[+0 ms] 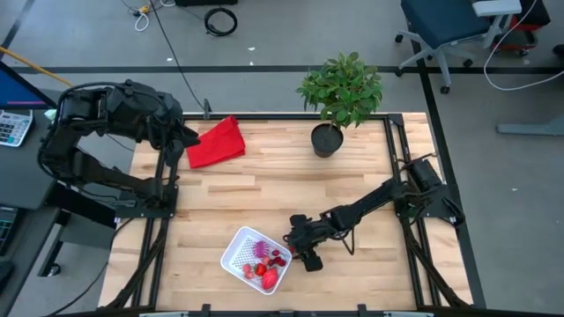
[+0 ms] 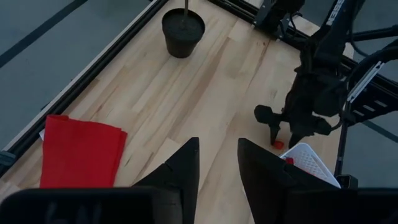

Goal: Pick and placing Produce into tupperware
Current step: Put the raspberry in the basket

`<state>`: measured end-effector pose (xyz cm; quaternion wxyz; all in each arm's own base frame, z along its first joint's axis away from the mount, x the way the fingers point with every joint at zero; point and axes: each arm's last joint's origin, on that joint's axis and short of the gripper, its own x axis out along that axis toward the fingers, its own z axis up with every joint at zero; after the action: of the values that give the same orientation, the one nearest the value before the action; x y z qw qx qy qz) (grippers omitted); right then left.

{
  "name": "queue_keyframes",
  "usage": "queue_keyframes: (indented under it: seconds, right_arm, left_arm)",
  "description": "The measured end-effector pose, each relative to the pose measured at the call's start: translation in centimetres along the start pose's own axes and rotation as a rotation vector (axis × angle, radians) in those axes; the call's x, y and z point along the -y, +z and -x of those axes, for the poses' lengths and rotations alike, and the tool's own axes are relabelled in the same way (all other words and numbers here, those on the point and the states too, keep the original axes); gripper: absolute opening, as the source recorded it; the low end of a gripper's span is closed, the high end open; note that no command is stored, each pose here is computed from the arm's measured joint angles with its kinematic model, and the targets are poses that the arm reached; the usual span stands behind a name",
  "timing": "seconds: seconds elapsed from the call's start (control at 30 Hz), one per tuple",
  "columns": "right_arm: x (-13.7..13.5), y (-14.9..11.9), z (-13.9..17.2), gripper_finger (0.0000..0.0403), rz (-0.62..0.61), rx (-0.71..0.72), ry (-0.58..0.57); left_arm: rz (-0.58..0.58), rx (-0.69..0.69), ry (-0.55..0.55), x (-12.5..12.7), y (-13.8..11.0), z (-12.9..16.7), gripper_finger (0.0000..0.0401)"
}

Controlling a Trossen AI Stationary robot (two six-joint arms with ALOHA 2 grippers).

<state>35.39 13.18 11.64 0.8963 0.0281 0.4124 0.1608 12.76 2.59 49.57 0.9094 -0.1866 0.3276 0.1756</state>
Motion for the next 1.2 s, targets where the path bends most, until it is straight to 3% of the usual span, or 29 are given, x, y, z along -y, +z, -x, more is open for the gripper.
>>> queue_keyframes:
  seconds: [0.3,0.97,1.2]
  right_arm:
    - [0.4,-0.7,-2.2,0.0239,-0.021,-0.027,-0.015]
    - [-0.2,0.1,0.2,0.0128,-0.172,-0.116,-0.054]
    - [-0.5,1.4,0.2,0.0132,-0.161,-0.081,-0.036]
  left_arm:
    - [-0.001,0.0,0.0,0.0,0.0,0.0,0.0118]
    - [-0.002,0.001,0.0,0.0,0.0,0.0,0.0113]
    - [-0.002,0.001,0.0,0.0,0.0,0.0,0.0117]
